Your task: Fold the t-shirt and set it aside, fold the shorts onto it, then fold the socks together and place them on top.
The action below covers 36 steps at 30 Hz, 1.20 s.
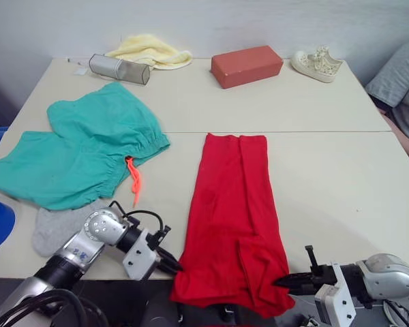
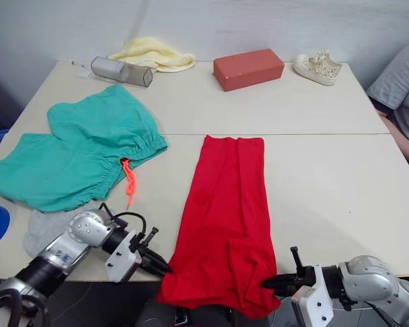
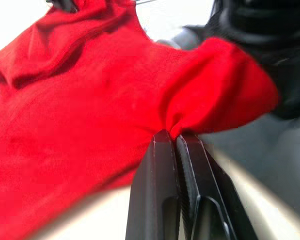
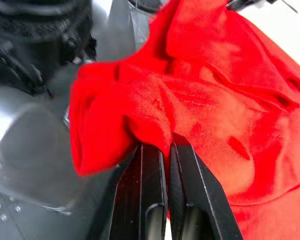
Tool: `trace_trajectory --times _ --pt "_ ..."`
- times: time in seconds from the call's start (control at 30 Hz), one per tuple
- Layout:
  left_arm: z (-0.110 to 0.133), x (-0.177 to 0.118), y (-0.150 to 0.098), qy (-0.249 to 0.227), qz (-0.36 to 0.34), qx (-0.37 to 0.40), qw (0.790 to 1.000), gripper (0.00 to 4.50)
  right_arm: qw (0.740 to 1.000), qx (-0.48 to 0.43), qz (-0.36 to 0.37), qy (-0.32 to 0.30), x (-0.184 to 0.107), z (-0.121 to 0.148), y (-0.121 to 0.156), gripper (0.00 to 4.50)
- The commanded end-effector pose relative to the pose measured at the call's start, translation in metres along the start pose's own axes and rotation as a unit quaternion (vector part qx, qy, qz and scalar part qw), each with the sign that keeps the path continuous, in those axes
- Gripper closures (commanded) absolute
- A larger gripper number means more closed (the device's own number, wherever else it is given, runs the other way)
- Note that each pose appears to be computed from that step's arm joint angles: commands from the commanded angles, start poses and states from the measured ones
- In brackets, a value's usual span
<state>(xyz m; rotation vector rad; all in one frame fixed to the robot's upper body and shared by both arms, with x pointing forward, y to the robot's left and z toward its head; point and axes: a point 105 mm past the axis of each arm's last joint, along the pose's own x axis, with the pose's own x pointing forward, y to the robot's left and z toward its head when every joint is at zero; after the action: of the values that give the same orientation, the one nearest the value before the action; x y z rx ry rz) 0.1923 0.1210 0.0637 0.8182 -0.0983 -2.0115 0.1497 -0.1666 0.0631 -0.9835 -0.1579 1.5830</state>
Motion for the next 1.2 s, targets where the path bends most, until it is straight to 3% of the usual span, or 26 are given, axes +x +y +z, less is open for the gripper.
trace_trajectory --times 0.03,0.3,0.57,0.83,0.9,0.97,1.2 --pt "0.013 0.002 -0.002 -0.017 0.008 0.003 1.000 4.47 1.000 -0.002 -0.011 -0.009 -0.001 0.007 -0.004 4.50" --pt "0.012 -0.001 0.003 -0.019 0.037 -0.046 0.998 4.47 0.998 0.052 -0.033 -0.027 -0.002 0.012 -0.015 4.50" --pt "0.012 -0.037 0.029 -0.062 0.081 -0.242 0.965 4.47 0.972 0.195 -0.109 -0.065 -0.016 0.018 -0.062 4.50" --pt "0.016 -0.072 0.092 -0.106 0.176 -0.331 0.921 4.47 0.938 0.272 -0.199 -0.076 -0.032 0.001 -0.121 4.50" --pt "0.017 -0.080 0.129 -0.137 0.231 -0.345 0.899 4.47 0.921 0.285 -0.253 -0.081 -0.039 -0.011 -0.150 4.50" --pt "0.015 -0.083 0.151 -0.151 0.265 -0.354 0.884 4.47 0.913 0.288 -0.276 -0.083 -0.042 -0.018 -0.165 4.50" --pt "-0.004 -0.093 0.195 -0.164 0.364 -0.393 0.828 4.47 0.879 0.300 -0.368 -0.052 -0.058 -0.053 -0.211 4.50"
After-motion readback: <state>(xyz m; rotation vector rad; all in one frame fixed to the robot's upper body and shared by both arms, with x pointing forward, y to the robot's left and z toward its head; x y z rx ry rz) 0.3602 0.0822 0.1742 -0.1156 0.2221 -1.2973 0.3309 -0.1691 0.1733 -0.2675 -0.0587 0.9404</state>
